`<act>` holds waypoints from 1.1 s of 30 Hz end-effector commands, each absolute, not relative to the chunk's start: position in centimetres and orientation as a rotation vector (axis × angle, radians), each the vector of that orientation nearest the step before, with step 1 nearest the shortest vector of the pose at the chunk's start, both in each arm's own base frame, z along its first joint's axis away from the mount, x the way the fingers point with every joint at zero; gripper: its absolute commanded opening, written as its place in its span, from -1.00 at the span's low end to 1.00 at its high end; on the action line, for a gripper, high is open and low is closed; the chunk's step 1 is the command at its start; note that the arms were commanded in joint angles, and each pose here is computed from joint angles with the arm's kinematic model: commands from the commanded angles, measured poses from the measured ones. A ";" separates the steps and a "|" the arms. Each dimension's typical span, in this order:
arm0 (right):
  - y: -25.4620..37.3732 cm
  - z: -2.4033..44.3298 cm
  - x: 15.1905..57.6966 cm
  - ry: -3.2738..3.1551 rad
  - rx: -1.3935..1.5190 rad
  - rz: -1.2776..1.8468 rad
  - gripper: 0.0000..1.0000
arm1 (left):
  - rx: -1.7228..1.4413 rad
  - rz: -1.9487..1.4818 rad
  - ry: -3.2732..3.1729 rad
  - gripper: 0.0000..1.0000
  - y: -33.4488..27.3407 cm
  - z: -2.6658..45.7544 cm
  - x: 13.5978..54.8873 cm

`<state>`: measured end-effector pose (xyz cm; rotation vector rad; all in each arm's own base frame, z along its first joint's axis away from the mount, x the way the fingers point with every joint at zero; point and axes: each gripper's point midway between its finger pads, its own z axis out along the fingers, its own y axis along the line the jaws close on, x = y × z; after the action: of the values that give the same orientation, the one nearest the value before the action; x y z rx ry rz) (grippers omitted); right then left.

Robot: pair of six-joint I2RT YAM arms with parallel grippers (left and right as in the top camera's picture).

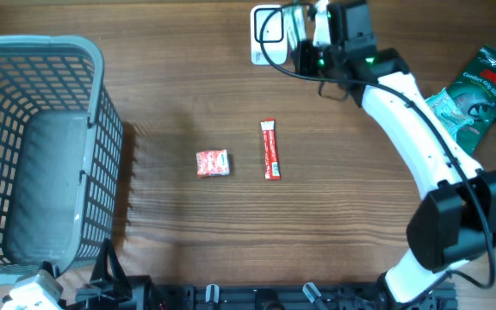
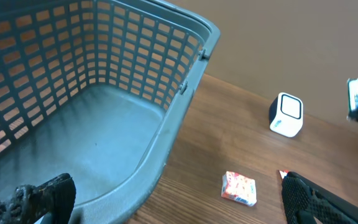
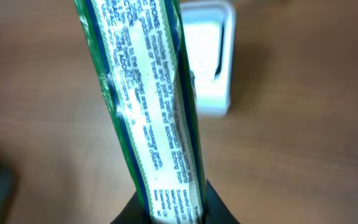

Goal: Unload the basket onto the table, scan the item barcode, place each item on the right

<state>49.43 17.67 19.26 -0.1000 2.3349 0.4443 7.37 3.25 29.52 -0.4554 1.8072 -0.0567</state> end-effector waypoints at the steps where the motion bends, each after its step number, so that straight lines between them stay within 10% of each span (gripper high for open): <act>1: 16.4 15.0 53.6 2.305 0.042 0.329 -0.91 | -0.448 -0.068 1.798 0.98 3.1 29.7 7.3; 17: 21.6 13.0 59.3 2.217 0.104 0.513 -0.91 | -0.448 -0.068 1.798 1.00 3.1 29.7 7.3; 33: -16.7 6.5 50.0 2.492 0.988 -0.129 -0.75 | -0.448 -0.067 1.798 1.00 3.1 29.7 7.3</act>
<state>51.51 -12.33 5.05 0.9294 2.5421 -0.0563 7.37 3.25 29.52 -0.4554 1.8072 -0.0567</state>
